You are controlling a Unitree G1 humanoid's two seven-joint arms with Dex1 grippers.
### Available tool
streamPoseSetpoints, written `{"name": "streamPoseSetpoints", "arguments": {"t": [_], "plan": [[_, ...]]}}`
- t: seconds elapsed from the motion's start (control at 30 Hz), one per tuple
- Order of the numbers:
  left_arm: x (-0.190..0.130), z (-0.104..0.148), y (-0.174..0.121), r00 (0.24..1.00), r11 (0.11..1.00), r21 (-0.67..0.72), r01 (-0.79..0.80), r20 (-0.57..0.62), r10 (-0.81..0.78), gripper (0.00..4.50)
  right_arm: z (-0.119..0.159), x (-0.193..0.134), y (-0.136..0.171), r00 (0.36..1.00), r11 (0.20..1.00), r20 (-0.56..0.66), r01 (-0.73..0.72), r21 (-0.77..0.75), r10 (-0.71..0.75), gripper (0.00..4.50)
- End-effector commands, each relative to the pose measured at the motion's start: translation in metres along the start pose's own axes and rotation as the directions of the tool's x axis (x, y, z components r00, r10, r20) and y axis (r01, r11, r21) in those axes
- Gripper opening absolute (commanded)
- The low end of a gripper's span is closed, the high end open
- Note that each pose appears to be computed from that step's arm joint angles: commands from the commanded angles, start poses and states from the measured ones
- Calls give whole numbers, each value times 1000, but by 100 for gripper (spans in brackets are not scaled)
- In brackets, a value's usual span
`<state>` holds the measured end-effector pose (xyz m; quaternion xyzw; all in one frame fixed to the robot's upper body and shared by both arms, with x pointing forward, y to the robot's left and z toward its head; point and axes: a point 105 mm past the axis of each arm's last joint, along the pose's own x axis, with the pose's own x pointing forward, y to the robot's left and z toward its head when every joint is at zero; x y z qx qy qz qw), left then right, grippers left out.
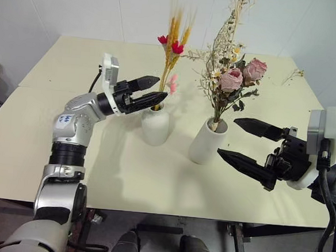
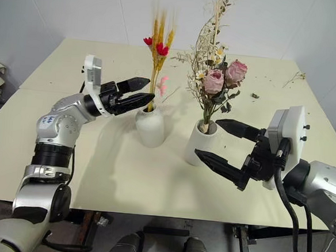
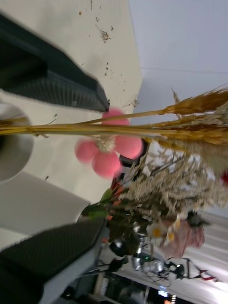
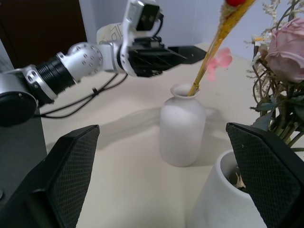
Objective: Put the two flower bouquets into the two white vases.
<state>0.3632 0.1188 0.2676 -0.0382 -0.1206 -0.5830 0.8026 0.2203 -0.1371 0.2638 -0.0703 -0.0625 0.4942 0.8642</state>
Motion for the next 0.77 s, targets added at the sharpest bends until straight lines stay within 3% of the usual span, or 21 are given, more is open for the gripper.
{"name": "streamPoseSetpoints", "arguments": {"t": [0.03, 0.17, 0.33, 0.5, 0.77], "plan": [[-15, 31, -3, 1000, 995, 103, 2, 26, -5, 447, 7, -8, -4, 1000, 999, 2, 13, -46, -13, 450], [-47, 48, -3, 1000, 985, 174, 18, -12, -17, 447, 1, -18, -11, 999, 999, -39, 29, -44, -31, 450], [-93, 52, 11, 985, 972, 230, -44, -155, 81, 447, -7, -46, -34, 989, 995, -112, 94, -46, -98, 450], [-131, 28, 18, 916, 979, 201, -35, -385, 112, 447, -11, -66, -57, 975, 986, -150, 155, -63, -163, 450], [-147, 22, 22, 905, 976, 214, -41, -406, 127, 447, -13, -73, -64, 972, 986, -166, 156, -64, -165, 450]]}}
